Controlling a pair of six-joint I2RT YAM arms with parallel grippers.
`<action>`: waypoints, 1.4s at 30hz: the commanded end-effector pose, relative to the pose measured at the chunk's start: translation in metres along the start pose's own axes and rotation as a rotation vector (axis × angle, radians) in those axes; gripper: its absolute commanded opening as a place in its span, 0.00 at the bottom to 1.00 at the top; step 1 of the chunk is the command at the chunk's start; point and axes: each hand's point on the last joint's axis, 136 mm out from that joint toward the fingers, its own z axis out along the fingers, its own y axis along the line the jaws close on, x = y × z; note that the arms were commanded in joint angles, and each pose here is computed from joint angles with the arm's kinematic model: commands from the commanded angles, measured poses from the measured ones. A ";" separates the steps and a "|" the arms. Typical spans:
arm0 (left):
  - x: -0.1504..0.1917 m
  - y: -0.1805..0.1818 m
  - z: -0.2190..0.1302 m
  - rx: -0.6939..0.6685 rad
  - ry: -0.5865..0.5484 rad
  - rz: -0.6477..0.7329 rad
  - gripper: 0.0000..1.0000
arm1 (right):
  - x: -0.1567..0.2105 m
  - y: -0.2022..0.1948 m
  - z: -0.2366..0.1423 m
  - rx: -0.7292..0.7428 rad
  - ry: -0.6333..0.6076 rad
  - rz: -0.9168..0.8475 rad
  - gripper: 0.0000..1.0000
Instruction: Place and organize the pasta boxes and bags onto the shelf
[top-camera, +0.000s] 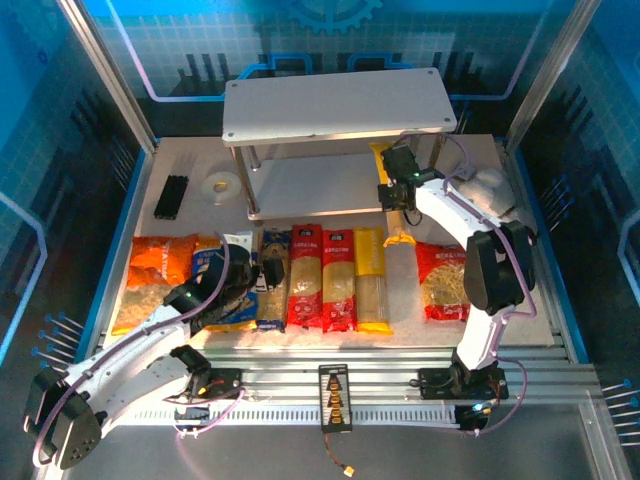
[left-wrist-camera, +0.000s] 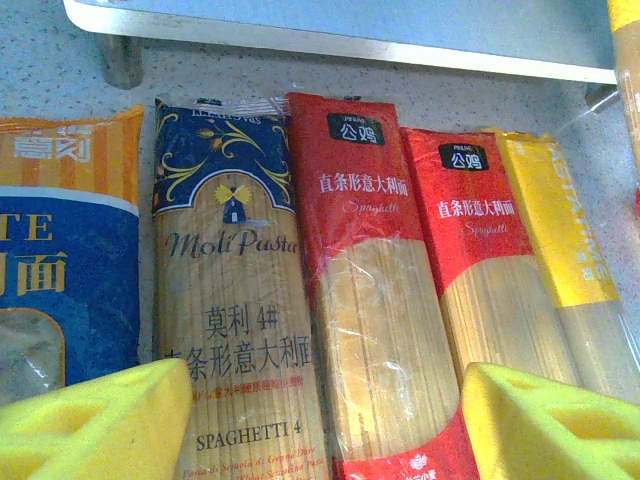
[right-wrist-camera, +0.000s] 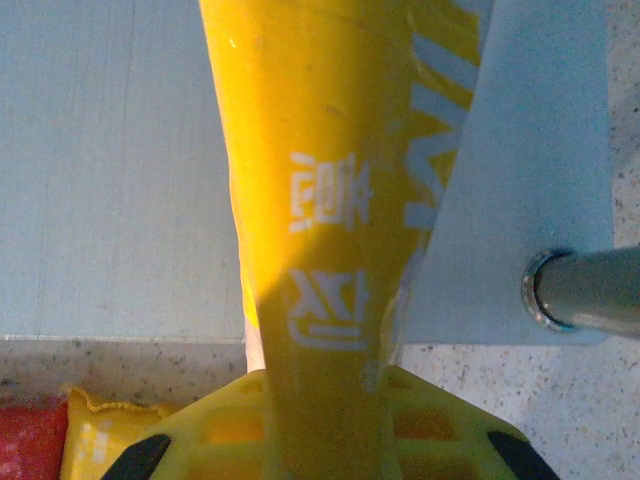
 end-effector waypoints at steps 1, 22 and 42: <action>-0.009 -0.005 -0.003 0.009 -0.027 -0.009 0.73 | -0.056 -0.003 -0.013 0.041 -0.212 0.033 0.00; -0.008 -0.003 -0.005 0.001 -0.027 -0.008 0.73 | -0.085 -0.005 0.014 0.118 -0.260 0.030 0.06; -0.006 -0.001 -0.004 -0.006 -0.023 -0.007 0.73 | -0.057 -0.010 0.016 0.098 -0.195 0.052 0.61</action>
